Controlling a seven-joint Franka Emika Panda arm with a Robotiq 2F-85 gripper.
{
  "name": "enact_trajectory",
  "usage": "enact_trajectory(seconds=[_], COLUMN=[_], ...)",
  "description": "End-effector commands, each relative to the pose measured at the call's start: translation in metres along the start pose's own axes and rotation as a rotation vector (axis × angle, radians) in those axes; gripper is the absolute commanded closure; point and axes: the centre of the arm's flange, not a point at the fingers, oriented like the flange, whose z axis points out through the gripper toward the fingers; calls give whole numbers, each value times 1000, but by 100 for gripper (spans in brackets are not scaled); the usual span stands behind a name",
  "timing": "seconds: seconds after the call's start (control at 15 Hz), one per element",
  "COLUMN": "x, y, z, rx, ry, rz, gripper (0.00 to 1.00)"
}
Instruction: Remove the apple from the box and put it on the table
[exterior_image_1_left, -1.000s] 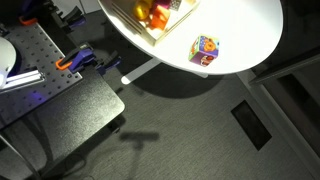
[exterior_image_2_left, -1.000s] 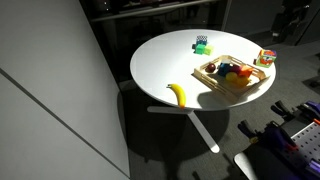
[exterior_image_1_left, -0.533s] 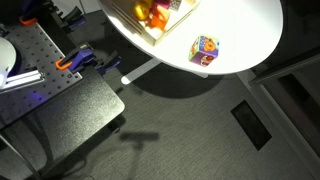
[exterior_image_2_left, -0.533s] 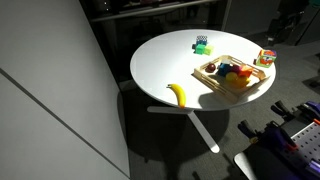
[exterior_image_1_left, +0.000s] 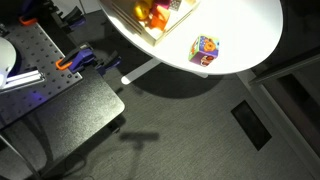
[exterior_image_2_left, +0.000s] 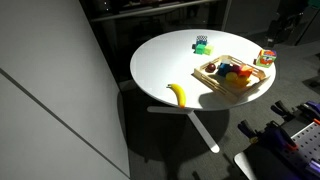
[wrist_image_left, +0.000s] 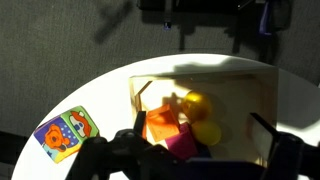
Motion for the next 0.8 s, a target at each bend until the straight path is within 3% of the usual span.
enact_trajectory(seconds=[0.0, 0.27, 0.73], x=[13, 24, 42], y=[-3, -9, -29], z=[19, 49, 101], rx=[-6, -5, -17], ry=[-40, -74, -48], rz=[10, 2, -4], gripper=[0, 0, 0])
